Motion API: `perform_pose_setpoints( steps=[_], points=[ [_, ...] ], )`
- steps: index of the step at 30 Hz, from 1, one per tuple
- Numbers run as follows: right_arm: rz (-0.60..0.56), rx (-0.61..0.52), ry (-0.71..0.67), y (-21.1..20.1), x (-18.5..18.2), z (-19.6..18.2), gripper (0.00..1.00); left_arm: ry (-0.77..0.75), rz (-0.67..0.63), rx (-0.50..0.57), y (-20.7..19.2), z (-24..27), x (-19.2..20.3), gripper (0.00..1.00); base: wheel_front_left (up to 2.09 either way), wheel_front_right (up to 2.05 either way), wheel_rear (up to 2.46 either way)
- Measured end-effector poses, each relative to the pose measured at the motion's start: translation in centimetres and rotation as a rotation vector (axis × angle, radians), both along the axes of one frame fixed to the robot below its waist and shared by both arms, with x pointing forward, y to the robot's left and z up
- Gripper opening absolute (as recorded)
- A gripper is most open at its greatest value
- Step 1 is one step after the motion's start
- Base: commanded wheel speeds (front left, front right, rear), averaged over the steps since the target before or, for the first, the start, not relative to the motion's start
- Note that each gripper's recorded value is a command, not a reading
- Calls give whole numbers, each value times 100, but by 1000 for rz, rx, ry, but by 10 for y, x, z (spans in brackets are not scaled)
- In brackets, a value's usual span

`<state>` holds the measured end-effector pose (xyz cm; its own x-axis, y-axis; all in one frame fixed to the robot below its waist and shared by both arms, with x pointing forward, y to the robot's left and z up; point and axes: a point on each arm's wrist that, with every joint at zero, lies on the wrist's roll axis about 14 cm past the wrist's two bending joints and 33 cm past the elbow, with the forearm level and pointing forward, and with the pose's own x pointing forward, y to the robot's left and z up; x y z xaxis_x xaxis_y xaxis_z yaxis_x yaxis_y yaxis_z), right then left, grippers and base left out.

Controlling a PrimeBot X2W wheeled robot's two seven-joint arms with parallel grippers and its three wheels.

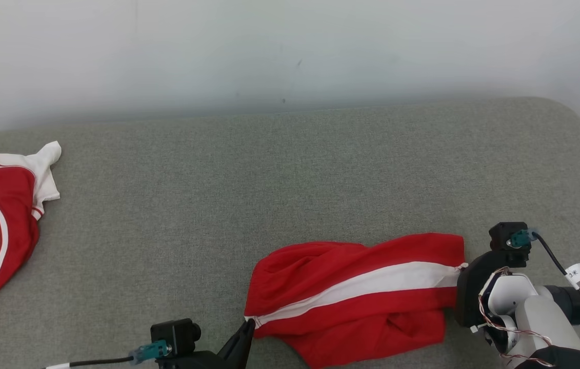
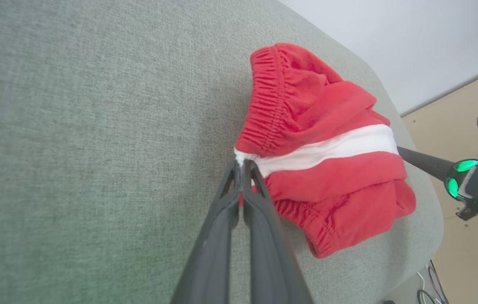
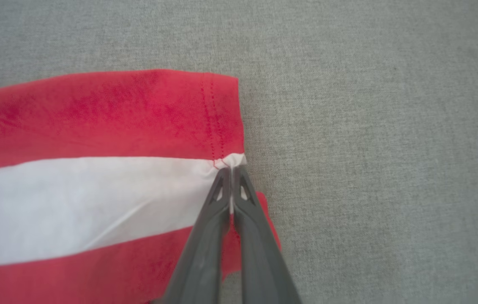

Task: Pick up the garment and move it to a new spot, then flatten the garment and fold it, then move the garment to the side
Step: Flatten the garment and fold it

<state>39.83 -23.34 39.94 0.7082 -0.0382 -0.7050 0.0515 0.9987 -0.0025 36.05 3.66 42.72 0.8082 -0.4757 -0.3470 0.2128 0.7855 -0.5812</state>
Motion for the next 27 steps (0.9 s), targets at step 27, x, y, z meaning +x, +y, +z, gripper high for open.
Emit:
perform_pose_setpoints(
  steps=[27],
  points=[
    [130, 20, -688, 11, 84, 223, 0, -467, -159, -323, -30, 238, 101, 0, 0, 0, 0]
  ],
)
